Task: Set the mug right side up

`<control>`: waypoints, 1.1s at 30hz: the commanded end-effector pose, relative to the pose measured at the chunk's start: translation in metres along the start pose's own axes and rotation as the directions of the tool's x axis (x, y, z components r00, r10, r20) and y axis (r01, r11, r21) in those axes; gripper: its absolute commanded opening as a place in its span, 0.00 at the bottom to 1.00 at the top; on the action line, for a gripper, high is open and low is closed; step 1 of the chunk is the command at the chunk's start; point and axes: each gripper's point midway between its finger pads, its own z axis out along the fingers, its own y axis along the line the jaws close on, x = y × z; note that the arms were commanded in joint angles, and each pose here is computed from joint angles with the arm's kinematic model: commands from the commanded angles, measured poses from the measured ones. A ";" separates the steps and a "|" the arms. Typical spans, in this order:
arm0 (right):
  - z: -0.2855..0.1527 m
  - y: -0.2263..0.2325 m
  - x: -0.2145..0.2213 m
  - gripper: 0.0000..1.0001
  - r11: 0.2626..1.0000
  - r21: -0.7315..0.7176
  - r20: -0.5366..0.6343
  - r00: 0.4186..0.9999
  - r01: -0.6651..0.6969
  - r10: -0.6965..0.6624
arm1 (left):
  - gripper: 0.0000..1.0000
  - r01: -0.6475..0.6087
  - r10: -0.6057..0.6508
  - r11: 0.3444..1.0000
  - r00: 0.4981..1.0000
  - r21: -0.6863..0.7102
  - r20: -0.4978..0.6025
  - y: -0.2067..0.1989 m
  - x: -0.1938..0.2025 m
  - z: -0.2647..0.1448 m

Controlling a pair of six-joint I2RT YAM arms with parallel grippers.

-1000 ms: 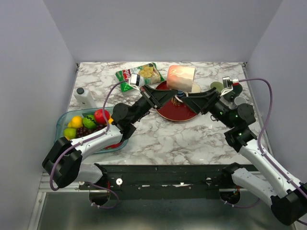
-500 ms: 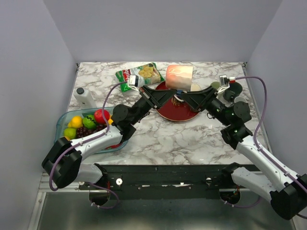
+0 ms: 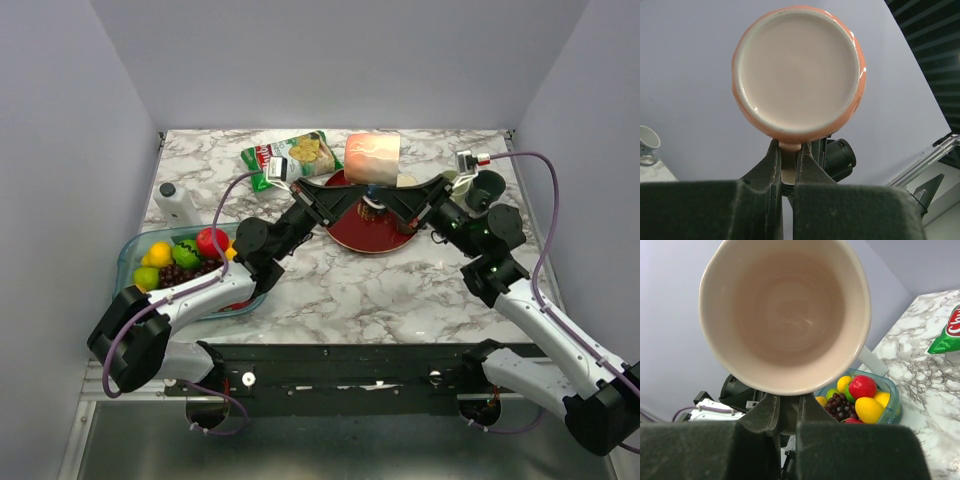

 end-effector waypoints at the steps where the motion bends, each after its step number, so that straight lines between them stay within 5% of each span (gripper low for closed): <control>1: -0.001 -0.007 -0.014 0.01 0.992 0.092 0.031 0.996 0.083 -0.087 | 0.12 -0.075 0.089 0.988 0.990 0.134 -0.107 -0.037 0.019 0.007; 5: -0.013 -0.007 -0.026 0.01 0.978 0.165 0.061 0.988 0.129 -0.141 | 0.68 -0.130 0.143 0.986 0.981 0.106 -0.128 -0.029 0.022 0.007; 8: -0.027 -0.013 -0.044 0.01 0.944 0.283 0.095 0.975 0.169 -0.203 | 0.92 -0.206 0.214 0.976 0.963 0.067 -0.163 -0.017 0.027 0.006; 10: -0.043 -0.032 -0.048 0.01 0.886 0.415 0.070 0.964 0.207 -0.258 | 0.98 -0.261 0.249 0.965 0.940 -0.022 -0.235 0.007 0.035 0.000; 16: -0.093 -0.059 -0.072 0.01 0.682 0.665 0.002 0.912 0.306 -0.411 | 0.99 -0.474 0.345 0.836 0.846 -0.276 -0.406 0.081 0.041 -0.043; 26: -0.195 -0.146 -0.056 0.01 0.145 0.905 -0.317 0.862 0.399 -0.395 | 0.99 -0.625 0.420 0.669 0.765 -0.403 -0.488 0.112 0.023 -0.090; 31: -0.217 -0.191 -0.045 0.01 0.039 0.916 -0.372 0.884 0.398 -0.283 | 0.99 -0.631 0.411 0.659 0.759 -0.411 -0.506 0.115 0.025 -0.094; 33: -0.221 -0.208 -0.036 0.01 0.050 0.912 -0.385 0.893 0.406 -0.235 | 0.99 -0.631 0.404 0.651 0.759 -0.421 -0.511 0.118 0.025 -0.097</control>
